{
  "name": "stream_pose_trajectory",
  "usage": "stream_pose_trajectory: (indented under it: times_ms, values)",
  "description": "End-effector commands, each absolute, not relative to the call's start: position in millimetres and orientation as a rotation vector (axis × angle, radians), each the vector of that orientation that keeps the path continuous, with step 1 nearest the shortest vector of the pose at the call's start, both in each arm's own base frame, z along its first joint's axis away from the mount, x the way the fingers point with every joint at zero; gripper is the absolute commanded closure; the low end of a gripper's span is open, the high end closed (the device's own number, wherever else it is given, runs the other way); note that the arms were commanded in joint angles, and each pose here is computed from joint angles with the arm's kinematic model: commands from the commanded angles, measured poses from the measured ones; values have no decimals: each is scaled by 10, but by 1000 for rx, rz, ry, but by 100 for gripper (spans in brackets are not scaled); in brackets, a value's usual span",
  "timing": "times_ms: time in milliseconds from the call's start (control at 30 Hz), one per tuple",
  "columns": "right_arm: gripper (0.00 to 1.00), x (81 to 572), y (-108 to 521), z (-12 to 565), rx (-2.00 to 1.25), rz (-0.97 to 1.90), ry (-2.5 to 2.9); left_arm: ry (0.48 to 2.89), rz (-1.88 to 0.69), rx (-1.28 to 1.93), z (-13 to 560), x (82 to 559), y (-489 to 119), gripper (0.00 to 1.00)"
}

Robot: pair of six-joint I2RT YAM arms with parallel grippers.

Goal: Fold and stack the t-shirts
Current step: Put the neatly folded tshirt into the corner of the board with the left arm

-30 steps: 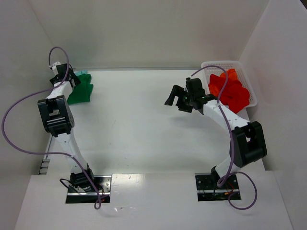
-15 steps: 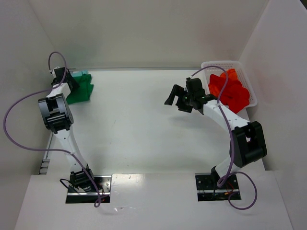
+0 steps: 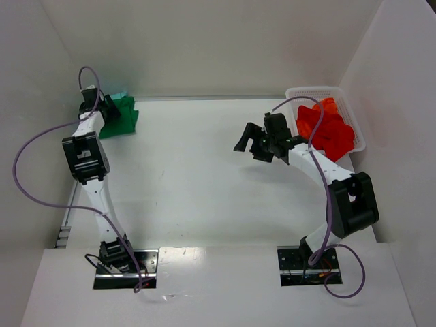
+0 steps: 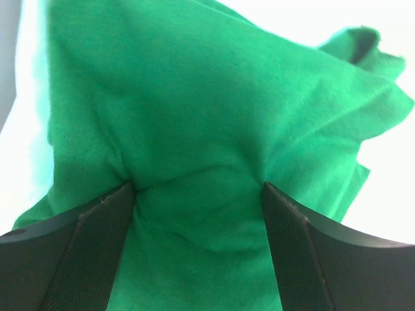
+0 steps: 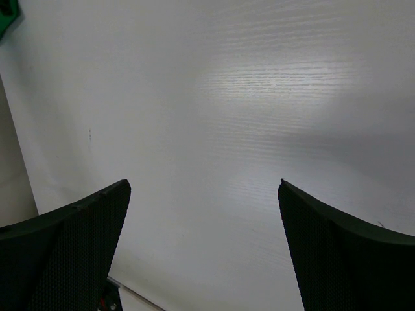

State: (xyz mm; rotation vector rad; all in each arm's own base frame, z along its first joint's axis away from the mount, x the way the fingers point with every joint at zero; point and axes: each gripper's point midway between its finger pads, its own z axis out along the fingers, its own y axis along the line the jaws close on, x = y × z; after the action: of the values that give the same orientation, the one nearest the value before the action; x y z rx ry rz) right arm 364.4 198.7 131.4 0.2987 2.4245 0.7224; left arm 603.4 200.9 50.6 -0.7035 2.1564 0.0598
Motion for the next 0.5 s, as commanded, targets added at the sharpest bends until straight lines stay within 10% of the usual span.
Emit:
stream_pose_trajectory:
  times_ms: [0, 467]
  values:
    - [0, 3691, 1995, 1476, 293, 737, 2357, 2277, -93, -622, 279, 6010, 1454, 14]
    - [0, 3999, 1362, 2098, 359, 548, 2154, 1936, 28, -740, 1916, 5707, 1833, 0]
